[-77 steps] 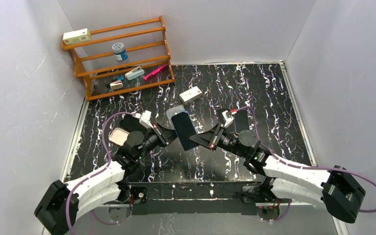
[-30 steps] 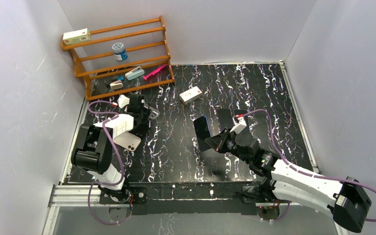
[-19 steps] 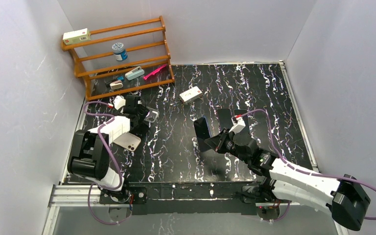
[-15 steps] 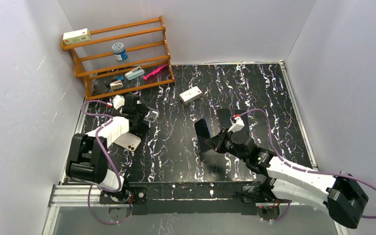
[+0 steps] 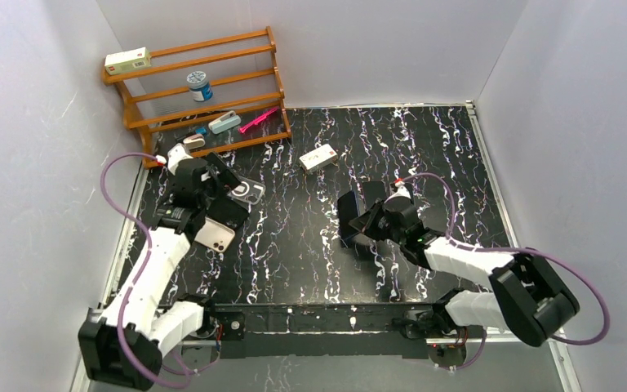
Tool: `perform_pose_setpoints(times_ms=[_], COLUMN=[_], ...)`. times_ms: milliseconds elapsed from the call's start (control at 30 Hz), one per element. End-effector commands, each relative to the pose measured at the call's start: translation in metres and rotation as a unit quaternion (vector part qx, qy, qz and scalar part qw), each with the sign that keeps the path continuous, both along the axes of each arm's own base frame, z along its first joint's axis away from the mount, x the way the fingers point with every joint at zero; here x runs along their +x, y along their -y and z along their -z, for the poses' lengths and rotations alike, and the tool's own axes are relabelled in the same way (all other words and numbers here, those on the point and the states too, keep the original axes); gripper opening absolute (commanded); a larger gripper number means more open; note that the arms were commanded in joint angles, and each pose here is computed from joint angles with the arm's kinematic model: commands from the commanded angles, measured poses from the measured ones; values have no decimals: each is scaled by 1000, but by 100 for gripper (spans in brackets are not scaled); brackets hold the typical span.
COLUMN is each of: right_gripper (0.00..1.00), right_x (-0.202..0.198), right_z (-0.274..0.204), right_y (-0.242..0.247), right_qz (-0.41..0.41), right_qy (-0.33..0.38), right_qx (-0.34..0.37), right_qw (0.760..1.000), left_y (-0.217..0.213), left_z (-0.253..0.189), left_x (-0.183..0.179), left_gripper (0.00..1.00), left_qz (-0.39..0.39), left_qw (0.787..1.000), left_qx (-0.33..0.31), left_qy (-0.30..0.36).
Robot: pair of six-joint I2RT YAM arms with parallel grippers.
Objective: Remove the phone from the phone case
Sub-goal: Place the phone at the center of the board.
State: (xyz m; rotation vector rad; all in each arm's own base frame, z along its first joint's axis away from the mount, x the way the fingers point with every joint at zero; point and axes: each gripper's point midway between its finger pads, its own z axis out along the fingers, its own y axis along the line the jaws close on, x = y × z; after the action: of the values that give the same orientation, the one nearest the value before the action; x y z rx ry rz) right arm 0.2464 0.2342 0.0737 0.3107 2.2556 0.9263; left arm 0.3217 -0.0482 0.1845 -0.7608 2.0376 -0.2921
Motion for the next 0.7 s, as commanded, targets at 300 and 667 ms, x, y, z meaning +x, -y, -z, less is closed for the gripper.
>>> perform_pose_setpoints(times_ms=[300, 667], right_gripper=[10, 36], right_x=[62, 60], right_z=[-19, 21], right_y=[-13, 9], right_qz=[1, 14], right_qy=[23, -24], right_qx=[55, 12], right_qw=[998, 1000], left_y=[-37, -45], left_z=[-3, -11], left_x=[-76, -86], left_gripper=[98, 98], left_qz=[89, 66], left_qw=[981, 981], left_qx=[175, 178], left_qy=[-6, 26])
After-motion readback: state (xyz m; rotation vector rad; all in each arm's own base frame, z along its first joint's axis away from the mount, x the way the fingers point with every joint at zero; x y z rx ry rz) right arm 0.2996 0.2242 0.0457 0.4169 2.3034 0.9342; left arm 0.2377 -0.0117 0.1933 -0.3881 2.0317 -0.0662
